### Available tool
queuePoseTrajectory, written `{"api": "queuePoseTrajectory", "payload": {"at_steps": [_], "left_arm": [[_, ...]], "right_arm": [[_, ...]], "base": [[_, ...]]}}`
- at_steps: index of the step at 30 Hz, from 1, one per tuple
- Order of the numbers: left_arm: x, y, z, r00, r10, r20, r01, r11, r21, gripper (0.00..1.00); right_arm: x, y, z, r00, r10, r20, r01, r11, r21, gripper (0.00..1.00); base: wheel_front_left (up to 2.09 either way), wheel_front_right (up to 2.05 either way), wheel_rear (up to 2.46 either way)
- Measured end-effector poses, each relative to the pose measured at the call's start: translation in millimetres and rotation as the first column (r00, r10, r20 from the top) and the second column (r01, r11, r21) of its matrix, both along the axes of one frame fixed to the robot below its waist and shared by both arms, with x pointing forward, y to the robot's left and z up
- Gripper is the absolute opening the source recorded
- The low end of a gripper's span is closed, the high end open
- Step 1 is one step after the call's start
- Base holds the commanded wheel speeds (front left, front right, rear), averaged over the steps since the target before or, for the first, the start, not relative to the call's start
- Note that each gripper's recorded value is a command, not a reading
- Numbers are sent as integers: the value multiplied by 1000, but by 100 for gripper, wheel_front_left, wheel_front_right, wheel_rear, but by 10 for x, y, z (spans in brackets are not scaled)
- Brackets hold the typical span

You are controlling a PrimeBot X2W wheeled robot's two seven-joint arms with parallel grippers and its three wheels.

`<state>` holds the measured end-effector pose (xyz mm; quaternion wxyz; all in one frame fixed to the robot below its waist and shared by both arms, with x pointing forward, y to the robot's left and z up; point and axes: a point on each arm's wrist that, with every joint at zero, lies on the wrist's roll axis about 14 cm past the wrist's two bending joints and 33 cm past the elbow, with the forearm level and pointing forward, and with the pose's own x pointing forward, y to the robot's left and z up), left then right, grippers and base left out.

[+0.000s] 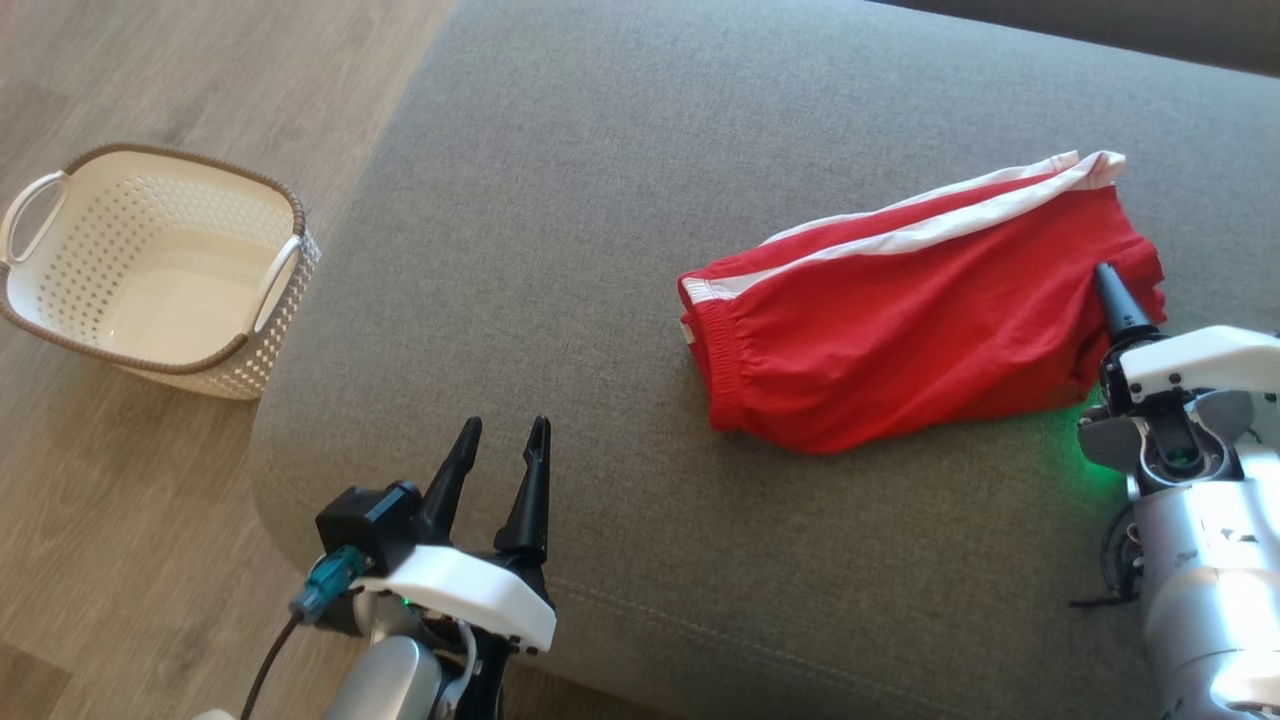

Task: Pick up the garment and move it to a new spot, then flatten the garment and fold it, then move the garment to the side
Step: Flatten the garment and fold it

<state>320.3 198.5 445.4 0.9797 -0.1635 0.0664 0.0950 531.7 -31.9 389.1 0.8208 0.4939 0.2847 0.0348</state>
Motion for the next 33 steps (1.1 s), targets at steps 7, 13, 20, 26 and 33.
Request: {"api": "queuePoseTrajectory", "payload": {"at_steps": [7, 13, 20, 26, 33], "left_arm": [[-10, 17, -43, 1000, 13, -17, -13, 1000, -4, 100], [8, 28, -43, 1000, 15, -19, -15, 1000, 1, 100], [51, 11, -17, 1000, 7, -12, -7, 1000, 6, 100], [62, -14, -5, 1000, 0, -7, 1, 1000, 3, 100], [71, -50, 47, 1000, -13, 13, 13, 1000, 0, 100]], "right_arm": [[55, 62, -8, 1000, 20, 7, -20, 1000, -8, 100], [92, 73, -23, 1000, 26, 12, -26, 999, -19, 100], [112, 113, -12, 998, 57, 31, -55, 996, -65, 75], [166, 85, 80, 997, 48, 68, -42, 995, -87, 0], [126, -36, 172, 991, 22, 131, -2, 988, -152, 0]], "base": [[0, 0, 0], [0, 0, 0], [0, 0, 0], [0, 0, 0], [0, 0, 0]]}}
